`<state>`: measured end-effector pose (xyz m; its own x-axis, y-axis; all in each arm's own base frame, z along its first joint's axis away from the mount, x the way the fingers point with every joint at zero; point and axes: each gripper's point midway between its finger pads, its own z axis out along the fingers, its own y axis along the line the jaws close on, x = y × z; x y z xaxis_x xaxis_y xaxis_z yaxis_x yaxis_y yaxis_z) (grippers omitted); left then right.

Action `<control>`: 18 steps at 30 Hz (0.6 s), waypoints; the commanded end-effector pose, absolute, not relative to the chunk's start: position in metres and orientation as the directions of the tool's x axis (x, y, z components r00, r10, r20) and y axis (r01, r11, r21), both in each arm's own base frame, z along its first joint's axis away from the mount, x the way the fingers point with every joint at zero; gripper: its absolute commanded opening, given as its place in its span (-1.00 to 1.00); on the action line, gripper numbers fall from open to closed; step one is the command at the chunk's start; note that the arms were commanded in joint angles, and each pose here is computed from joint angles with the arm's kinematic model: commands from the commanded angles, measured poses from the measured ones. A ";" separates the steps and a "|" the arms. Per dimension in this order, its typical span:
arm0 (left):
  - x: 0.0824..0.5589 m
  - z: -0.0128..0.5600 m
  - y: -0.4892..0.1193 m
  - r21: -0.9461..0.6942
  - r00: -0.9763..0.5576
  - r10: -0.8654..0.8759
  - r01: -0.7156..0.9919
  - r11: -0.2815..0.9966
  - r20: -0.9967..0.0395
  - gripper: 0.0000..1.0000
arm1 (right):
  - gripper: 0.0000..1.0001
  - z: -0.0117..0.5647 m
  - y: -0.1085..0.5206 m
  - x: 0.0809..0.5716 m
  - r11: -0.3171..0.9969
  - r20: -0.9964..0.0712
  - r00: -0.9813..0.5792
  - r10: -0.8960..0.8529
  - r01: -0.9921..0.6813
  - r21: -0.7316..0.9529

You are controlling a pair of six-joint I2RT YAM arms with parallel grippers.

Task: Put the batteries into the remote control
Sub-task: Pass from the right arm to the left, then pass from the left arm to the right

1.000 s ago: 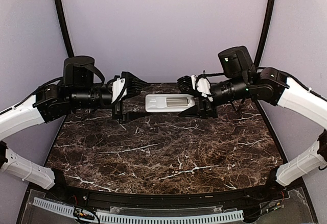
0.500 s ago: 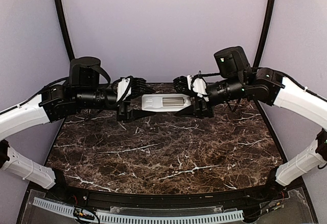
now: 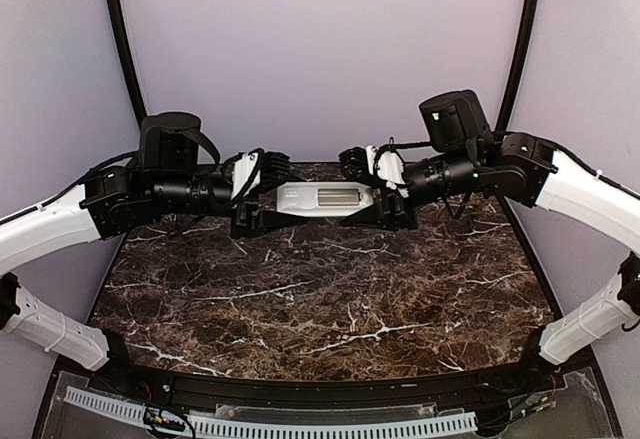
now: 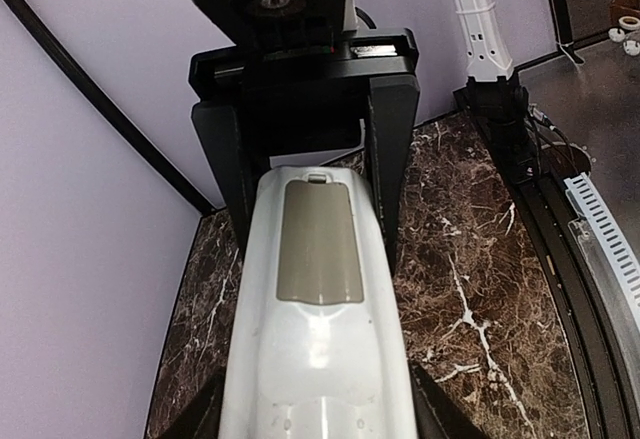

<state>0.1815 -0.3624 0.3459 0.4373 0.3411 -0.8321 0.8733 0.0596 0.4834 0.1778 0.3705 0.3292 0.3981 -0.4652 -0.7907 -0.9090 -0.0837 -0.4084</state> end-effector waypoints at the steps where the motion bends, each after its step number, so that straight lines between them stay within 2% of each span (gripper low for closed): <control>1: 0.177 0.354 -0.366 0.473 0.436 0.291 0.878 0.068 -0.851 -0.81 | -0.63 0.350 0.377 0.181 -0.039 -0.801 0.425 -0.421 -0.891 -0.452; 3: 0.180 0.356 -0.367 0.461 0.420 0.278 0.882 0.099 -0.864 -0.96 | -0.06 0.357 0.376 0.186 0.008 -0.817 0.400 -0.415 -0.897 -0.443; 5: 0.186 0.362 -0.366 0.462 0.418 0.246 0.873 0.157 -0.874 -1.00 | 0.50 0.368 0.373 0.188 0.056 -0.842 0.371 -0.392 -0.904 -0.424; 7: 0.195 0.378 -0.364 0.478 0.440 0.193 0.842 0.252 -0.877 -1.00 | 0.94 0.378 0.370 0.192 0.111 -0.873 0.330 -0.358 -0.914 -0.391; 13: 0.204 0.399 -0.351 0.464 0.484 0.067 0.777 0.425 -0.872 -1.00 | 0.97 0.407 0.356 0.201 0.218 -0.966 0.131 -0.224 -0.959 -0.180; 18: 0.205 0.399 -0.345 0.480 0.536 0.040 0.717 0.506 -0.843 -1.00 | 0.97 0.422 0.349 0.216 0.265 -0.982 -0.170 -0.077 -0.954 0.144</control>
